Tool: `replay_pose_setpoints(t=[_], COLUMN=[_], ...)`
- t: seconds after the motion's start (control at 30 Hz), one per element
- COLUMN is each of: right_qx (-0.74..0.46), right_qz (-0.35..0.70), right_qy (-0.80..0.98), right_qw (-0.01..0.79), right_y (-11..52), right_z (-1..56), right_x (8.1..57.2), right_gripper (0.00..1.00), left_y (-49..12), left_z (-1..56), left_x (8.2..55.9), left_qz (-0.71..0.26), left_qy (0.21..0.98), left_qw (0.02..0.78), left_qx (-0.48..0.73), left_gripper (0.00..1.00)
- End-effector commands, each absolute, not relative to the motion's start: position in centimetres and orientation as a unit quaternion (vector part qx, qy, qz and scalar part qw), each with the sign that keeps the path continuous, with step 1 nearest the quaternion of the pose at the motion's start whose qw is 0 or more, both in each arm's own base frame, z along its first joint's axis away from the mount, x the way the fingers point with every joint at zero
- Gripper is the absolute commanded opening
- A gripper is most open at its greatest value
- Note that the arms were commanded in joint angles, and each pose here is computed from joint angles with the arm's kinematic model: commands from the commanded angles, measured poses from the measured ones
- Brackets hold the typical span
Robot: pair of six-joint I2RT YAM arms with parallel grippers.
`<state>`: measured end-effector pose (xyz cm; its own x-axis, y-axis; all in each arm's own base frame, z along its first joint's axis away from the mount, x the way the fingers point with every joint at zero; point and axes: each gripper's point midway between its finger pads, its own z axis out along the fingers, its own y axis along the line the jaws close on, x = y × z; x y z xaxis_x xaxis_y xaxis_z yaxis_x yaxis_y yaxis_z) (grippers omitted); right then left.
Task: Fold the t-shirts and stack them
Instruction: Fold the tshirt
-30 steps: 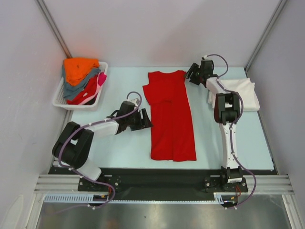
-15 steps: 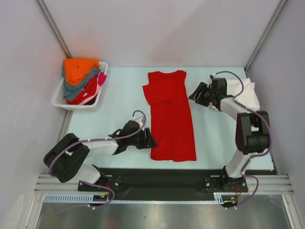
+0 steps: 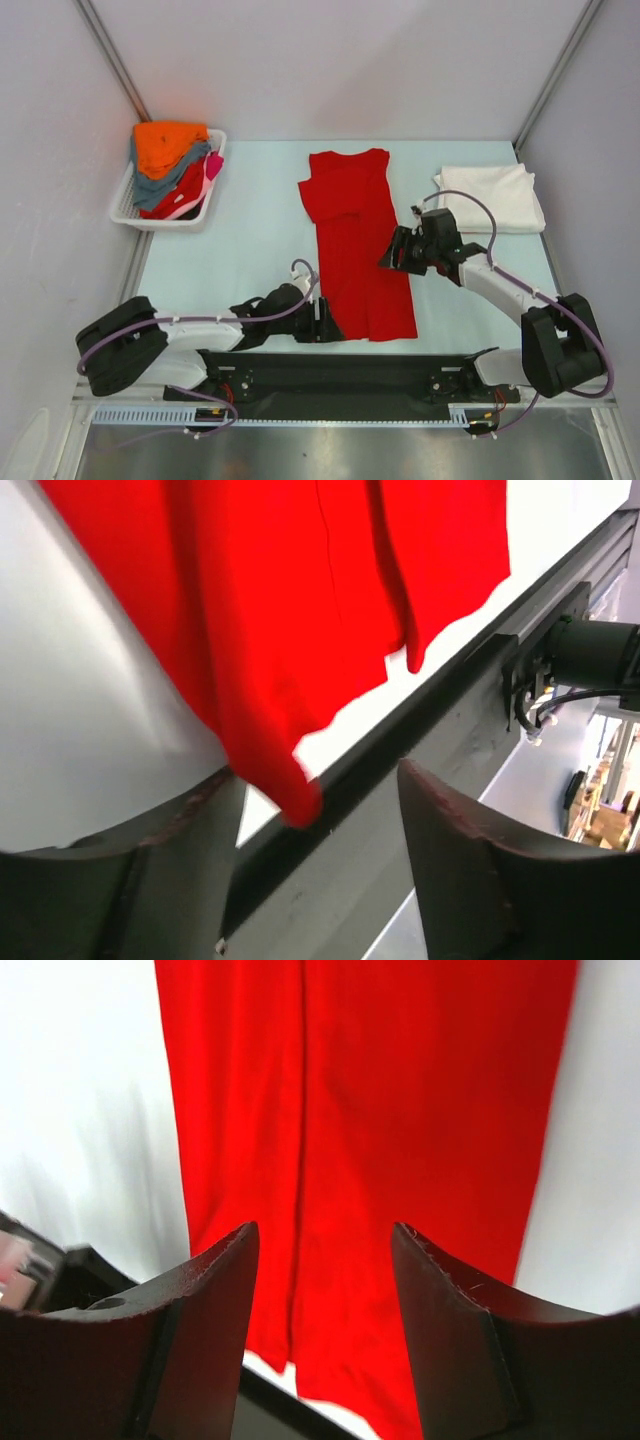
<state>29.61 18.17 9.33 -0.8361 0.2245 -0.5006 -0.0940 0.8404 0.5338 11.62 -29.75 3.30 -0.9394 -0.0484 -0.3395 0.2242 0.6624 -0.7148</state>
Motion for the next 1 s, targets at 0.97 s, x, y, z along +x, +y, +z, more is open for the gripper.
replay_pose_setpoints(t=[0.97], right_qx=[-0.008], right_qz=[0.31], right_qy=[0.947], right_qw=[0.088], right_y=[26.2], right_z=[2.6], right_x=[14.2], right_gripper=[0.44], left_y=[-26.4], left_z=[1.5], left_x=[17.5], left_qz=[-0.403], left_qy=[0.899], left_qw=[0.166], left_qx=[-0.038], left_gripper=[0.47])
